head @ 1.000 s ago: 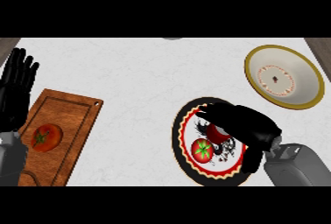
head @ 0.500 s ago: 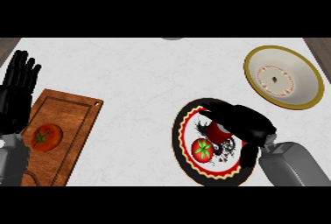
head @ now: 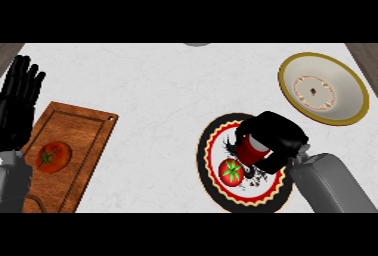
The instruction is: Pick the can from the plate and place it in the bowl
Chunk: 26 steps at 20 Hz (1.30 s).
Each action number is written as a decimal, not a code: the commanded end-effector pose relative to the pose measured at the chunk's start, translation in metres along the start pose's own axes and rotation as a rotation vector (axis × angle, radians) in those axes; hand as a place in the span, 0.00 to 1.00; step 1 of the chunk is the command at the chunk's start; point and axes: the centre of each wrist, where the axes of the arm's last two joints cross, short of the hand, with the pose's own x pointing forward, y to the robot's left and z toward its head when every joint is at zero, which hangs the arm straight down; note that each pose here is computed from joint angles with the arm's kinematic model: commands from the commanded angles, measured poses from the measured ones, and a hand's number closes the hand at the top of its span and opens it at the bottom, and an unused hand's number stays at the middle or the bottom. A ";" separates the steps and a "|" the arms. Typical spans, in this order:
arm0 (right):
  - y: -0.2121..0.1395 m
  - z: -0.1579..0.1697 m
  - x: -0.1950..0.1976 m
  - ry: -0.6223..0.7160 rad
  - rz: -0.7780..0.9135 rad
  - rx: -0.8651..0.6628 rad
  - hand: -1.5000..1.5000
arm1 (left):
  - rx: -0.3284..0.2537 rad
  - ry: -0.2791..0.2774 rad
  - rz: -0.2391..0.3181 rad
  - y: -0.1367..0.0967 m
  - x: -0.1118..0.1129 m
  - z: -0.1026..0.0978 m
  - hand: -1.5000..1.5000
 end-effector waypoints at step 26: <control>-0.136 0.292 -0.213 0.275 0.017 -0.438 1.00 | -0.045 -0.075 0.044 -0.018 0.015 -0.005 0.50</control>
